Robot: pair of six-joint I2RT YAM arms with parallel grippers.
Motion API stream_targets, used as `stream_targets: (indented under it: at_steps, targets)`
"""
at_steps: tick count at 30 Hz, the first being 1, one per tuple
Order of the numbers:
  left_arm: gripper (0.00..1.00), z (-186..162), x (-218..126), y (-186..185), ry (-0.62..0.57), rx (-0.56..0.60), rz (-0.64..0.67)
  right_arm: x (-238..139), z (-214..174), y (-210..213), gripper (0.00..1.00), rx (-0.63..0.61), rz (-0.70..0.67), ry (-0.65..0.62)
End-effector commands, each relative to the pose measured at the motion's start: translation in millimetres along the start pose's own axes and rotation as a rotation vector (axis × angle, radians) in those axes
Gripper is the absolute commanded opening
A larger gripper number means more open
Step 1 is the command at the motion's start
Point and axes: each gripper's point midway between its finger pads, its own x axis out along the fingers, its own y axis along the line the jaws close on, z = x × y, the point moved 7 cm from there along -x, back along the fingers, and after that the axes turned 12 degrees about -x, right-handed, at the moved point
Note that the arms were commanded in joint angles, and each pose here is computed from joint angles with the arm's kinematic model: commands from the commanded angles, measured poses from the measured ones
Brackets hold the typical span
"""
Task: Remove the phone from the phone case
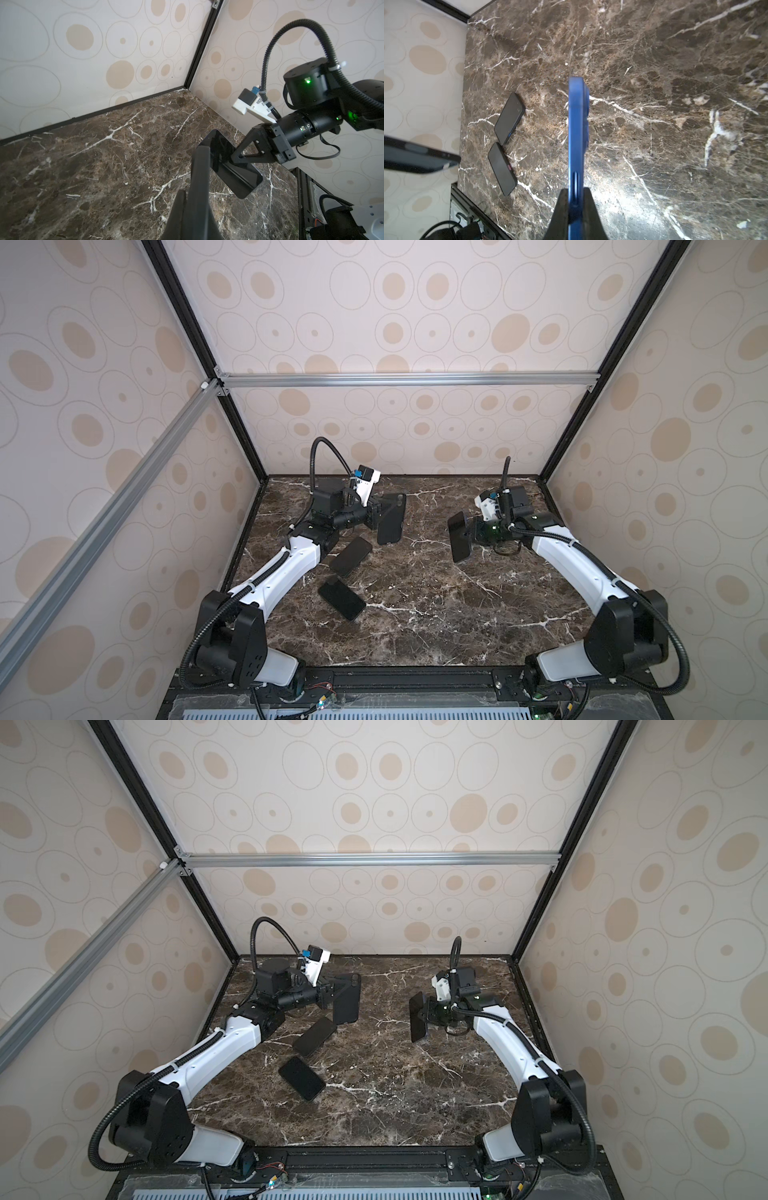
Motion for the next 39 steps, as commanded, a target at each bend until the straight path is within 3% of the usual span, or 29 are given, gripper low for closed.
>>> stream_targets:
  at_steps: [1,4,10,21,27,34,39]
  targets:
    - [0.00,-9.0,13.6,-4.7,0.022,-0.036,-0.002,1.1,22.8,-2.3,0.00,-0.013,-0.028,0.000]
    - [0.00,-19.3,28.1,-8.3,0.053,-0.050,0.001,17.5,23.9,-16.7,0.00,-0.052,-0.055,0.078]
    - [0.00,-35.1,44.7,-4.0,0.095,-0.124,0.036,42.8,33.4,-45.6,0.00,-0.003,0.056,0.039]
    - [0.00,-37.8,34.5,-4.8,0.106,-0.118,0.079,85.5,33.5,-87.5,0.00,0.125,0.220,0.062]
    - [0.00,-36.2,28.0,-8.0,0.094,-0.111,0.090,99.0,34.5,-104.2,0.01,0.156,0.246,0.065]
    - [0.00,-38.9,24.9,-8.6,0.094,-0.117,0.090,112.9,31.3,-117.1,0.07,0.204,0.292,0.060]
    - [0.00,-39.4,24.3,-9.1,0.082,-0.126,0.082,117.2,26.9,-126.5,0.18,0.224,0.307,0.062]
